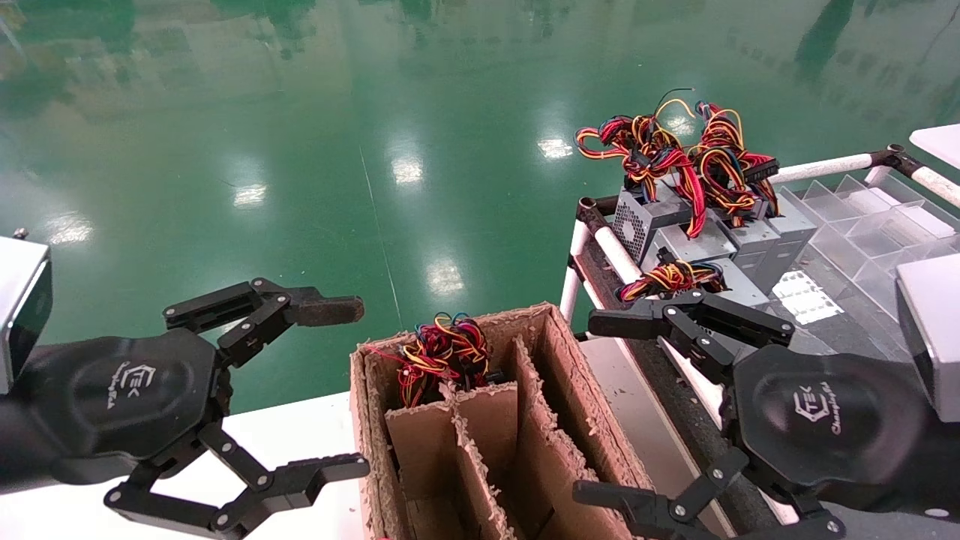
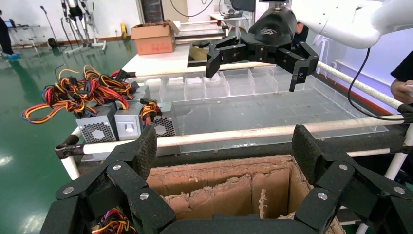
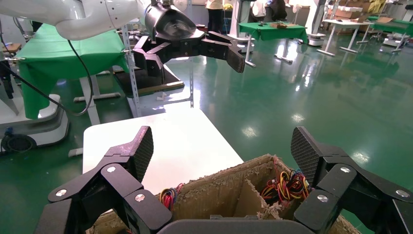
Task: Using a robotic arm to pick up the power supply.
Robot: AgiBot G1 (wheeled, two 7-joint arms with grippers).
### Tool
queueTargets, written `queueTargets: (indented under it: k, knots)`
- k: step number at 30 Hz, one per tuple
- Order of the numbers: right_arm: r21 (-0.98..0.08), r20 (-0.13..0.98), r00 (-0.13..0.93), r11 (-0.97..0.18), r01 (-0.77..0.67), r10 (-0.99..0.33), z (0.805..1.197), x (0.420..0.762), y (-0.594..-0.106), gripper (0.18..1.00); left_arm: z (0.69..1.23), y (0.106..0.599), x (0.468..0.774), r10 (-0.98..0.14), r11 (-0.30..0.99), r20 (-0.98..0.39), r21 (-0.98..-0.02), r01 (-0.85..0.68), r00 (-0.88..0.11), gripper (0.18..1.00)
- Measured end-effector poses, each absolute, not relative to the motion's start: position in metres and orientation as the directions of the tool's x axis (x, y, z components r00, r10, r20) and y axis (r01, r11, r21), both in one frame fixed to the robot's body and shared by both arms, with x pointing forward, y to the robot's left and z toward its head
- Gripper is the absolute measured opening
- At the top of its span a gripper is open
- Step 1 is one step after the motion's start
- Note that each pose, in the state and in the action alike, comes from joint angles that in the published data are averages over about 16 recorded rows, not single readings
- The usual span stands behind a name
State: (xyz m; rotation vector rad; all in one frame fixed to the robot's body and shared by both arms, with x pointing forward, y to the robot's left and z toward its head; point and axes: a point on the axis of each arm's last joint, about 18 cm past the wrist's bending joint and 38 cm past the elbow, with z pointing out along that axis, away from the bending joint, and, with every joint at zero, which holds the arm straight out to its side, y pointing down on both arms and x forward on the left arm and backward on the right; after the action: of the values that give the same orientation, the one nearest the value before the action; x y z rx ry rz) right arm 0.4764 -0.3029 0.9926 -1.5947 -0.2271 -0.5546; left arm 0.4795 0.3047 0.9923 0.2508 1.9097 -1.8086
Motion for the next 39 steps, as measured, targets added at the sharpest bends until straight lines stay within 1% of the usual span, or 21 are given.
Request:
queueTargets:
  k: [28,35,39]
  knots:
    - [-0.879,0.477,0.860,-0.112,0.464,-0.181,0.9926,0.4764,-0.3029,1.001,0.9923,0.3047,0.4795,-0.199,0.103,-0.468,-0.884,0.457,-0.861,0.996]
    - [-0.879,0.477,0.860,-0.112,0.464,-0.181,0.9926,0.4764,-0.3029,1.001,0.9923,0.3047,0.4795,-0.199,0.103,-0.468,-0.884,0.457,-0.861,0.970]
    - [-0.879,0.477,0.860,-0.112,0.464,-0.181,0.9926,0.4764,-0.3029,1.001,0.9923,0.3047,0.4795,-0.199,0.103,-0.468,-0.884,0.457,-0.861,0.933]
